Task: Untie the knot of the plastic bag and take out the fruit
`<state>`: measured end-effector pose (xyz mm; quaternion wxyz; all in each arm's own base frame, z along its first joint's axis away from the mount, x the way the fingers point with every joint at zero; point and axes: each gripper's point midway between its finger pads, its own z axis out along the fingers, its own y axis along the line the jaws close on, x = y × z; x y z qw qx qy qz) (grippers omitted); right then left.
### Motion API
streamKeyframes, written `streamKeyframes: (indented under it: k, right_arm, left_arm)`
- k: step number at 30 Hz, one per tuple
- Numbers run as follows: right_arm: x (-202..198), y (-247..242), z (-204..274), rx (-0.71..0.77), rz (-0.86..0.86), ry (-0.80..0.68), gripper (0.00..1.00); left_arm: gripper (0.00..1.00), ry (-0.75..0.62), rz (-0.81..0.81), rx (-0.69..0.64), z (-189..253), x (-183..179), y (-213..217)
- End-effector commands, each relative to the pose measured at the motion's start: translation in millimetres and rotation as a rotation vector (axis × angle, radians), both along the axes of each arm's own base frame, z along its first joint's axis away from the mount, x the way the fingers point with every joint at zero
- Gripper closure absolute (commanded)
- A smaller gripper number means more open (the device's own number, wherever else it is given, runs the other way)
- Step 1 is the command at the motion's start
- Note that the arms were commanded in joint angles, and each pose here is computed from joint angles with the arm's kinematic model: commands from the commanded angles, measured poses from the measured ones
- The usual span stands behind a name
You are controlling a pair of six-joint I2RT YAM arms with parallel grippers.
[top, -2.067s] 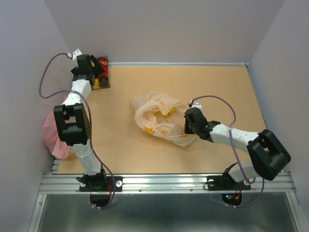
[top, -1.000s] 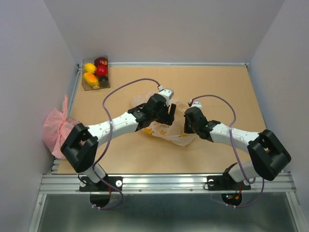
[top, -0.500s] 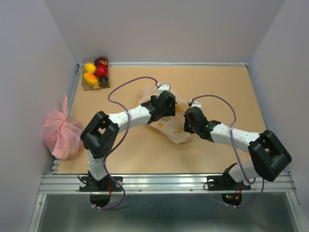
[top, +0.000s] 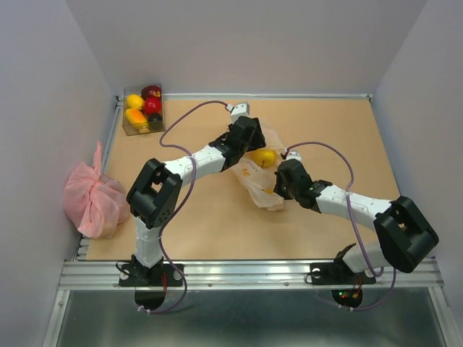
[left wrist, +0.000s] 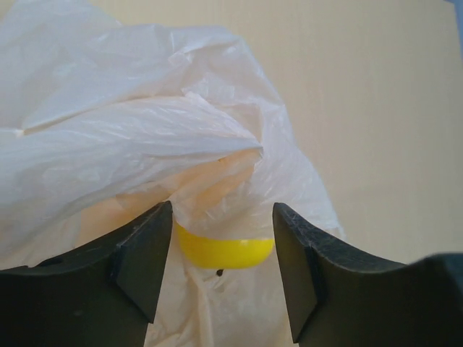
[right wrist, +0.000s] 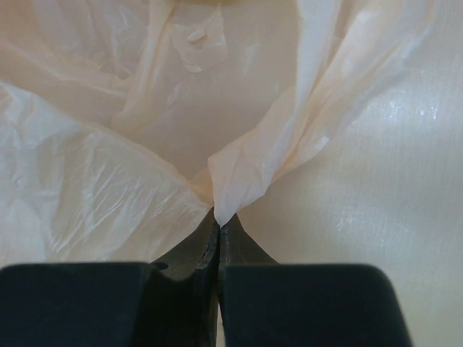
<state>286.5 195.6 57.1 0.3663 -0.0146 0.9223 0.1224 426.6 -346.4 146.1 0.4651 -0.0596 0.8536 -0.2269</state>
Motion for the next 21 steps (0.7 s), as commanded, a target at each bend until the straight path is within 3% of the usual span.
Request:
streamKeyframes:
  k: [1,4,12,15,18,21]
  right_arm:
    - [1,16,14,0.048,0.053,-0.02,1.0]
    - [-1,19,13,0.054,0.07,-0.01,0.99]
    - [-3,24,8,0.056,0.093,0.012,1.0]
    - [-5,23,4,0.057,0.082,0.022,0.99]
    - [-6,20,5,0.059,0.06,0.018,0.99]
    - [-5,15,6,0.056,0.04,0.006,1.0]
  left_arm:
    - [0.39,-0.066,-0.088,-0.169,40,8,-40]
    - [0.49,-0.073,-0.133,-0.206,42,6,-56]
    - [0.51,-0.041,-0.28,-0.191,5,-7,-95]
    - [0.44,-0.035,-0.309,-0.142,-8,-9,-101]
    - [0.29,-0.028,-0.282,-0.069,-22,-10,-89]
    - [0.2,-0.052,-0.266,-0.016,-20,-12,-80]
